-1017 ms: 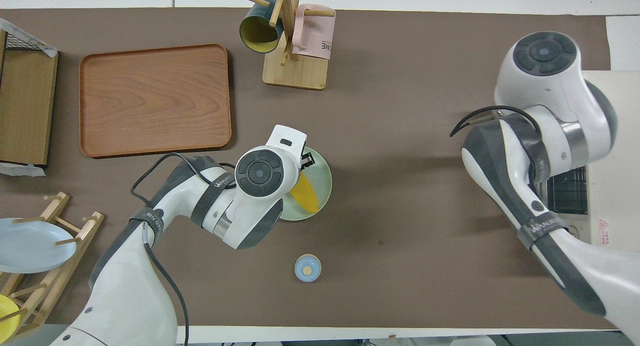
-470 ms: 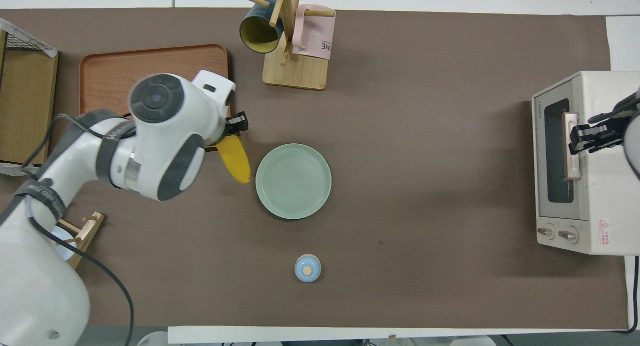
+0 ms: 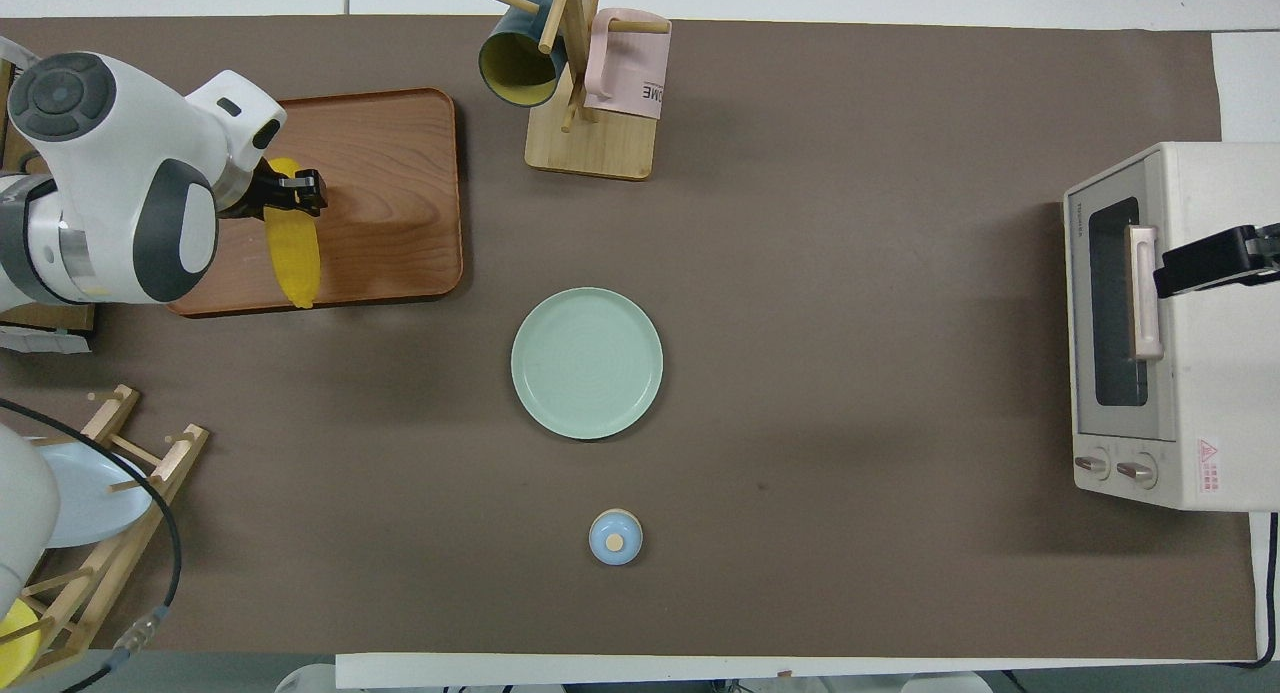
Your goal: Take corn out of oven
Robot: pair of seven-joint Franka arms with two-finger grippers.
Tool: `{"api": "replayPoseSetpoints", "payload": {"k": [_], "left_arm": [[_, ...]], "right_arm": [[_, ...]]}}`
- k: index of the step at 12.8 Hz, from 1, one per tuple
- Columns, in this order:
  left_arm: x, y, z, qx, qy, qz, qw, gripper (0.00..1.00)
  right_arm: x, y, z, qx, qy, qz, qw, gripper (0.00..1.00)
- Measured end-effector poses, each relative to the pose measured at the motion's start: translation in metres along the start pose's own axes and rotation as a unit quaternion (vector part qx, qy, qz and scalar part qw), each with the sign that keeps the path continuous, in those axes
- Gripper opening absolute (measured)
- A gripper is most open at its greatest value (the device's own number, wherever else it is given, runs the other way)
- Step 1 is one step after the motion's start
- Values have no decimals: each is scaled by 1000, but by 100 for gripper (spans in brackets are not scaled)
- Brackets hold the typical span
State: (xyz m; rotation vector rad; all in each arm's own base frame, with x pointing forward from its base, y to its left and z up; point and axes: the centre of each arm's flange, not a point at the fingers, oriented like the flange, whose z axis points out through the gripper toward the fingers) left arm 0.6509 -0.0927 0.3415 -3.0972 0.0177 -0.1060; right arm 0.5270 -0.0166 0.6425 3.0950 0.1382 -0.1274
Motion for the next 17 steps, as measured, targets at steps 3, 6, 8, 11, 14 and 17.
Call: {"api": "replayPoseSetpoints", "payload": {"k": [3, 6, 8, 11, 14, 17], "left_arm": [[28, -12, 9, 4, 23, 7, 1000, 57], [40, -8, -11, 2, 29, 8, 1000, 79], [37, -16, -56, 0, 14, 2, 1000, 100], [7, -50, -150, -11, -12, -4, 1000, 100], [-45, -78, -235, -25, -49, 19, 998, 100], [-89, -86, -295, -36, -86, 43, 995, 100]], "right_arm": [[5, 7, 4, -20, -11, 4, 1000, 100], [9, 8, 4, -23, -17, 3, 1000, 100], [9, 10, 4, -23, -17, 5, 1000, 100], [9, 13, 5, -23, -17, 8, 1000, 100], [8, 17, 5, -22, -17, 11, 1000, 100], [8, 17, 5, -22, -17, 12, 1000, 100]]}}
